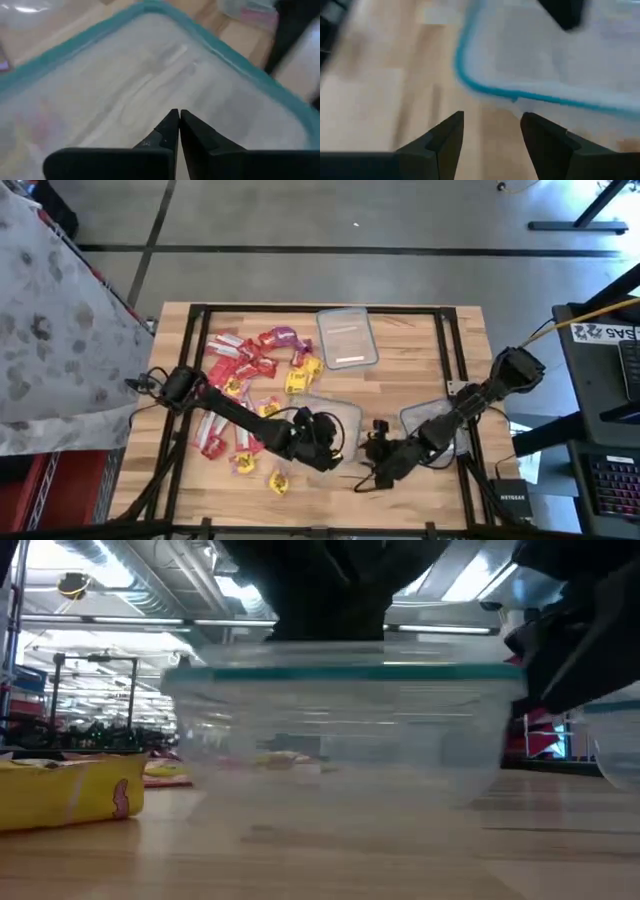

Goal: Sort candy
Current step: Open the top rectangular transparent food container

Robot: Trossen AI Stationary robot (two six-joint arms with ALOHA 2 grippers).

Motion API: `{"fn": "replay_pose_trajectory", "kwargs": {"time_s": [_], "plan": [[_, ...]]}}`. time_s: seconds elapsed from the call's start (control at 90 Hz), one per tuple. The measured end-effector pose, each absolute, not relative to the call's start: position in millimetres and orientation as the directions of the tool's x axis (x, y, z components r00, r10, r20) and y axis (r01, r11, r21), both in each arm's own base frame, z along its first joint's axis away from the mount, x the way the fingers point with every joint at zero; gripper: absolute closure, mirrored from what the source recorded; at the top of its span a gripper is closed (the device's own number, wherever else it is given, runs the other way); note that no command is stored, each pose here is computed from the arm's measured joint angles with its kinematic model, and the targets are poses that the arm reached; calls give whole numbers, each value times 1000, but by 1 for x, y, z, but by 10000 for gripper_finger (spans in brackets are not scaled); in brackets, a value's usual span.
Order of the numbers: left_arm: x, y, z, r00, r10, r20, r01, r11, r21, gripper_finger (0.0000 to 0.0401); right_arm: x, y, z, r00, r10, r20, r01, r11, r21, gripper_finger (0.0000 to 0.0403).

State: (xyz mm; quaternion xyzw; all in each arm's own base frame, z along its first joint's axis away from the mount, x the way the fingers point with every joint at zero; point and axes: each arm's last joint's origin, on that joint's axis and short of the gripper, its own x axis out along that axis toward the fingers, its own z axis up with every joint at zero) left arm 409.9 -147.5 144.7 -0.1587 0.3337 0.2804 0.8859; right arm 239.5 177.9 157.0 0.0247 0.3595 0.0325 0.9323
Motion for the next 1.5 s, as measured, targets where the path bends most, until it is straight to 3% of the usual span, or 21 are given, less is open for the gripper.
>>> {"fn": "replay_pose_trajectory", "kwargs": {"time_s": [0.156,0.256,0.356,0.567,0.678,0.767,0.911,1.122,1.5], "plan": [[413,-148,145,641,374,-670,-585,804,-110,401,247,195,163,804,200,-560,-173,980,100,219],[411,-151,145,642,365,-675,-575,811,-108,401,245,201,163,785,288,-548,-288,954,87,219],[410,-156,144,643,348,-682,-558,823,-106,401,237,198,171,769,275,-577,-288,955,72,219],[405,-170,145,659,309,-686,-521,845,-119,401,212,166,191,792,-140,-595,76,988,-132,219],[403,-174,145,662,301,-687,-513,850,-122,401,207,138,194,726,-363,-584,311,931,-193,229],[402,-176,145,664,300,-685,-511,851,-123,401,209,121,190,661,-431,-614,393,896,-206,240],[402,-176,145,665,301,-683,-511,851,-123,401,223,112,179,606,-360,-709,364,918,-156,253],[401,-176,145,657,299,-692,-510,852,-116,401,232,127,172,636,-202,-745,186,977,-106,256],[403,-171,145,649,333,-684,-546,830,-115,401,194,172,188,679,22,-734,-59,998,-24,256]]}}
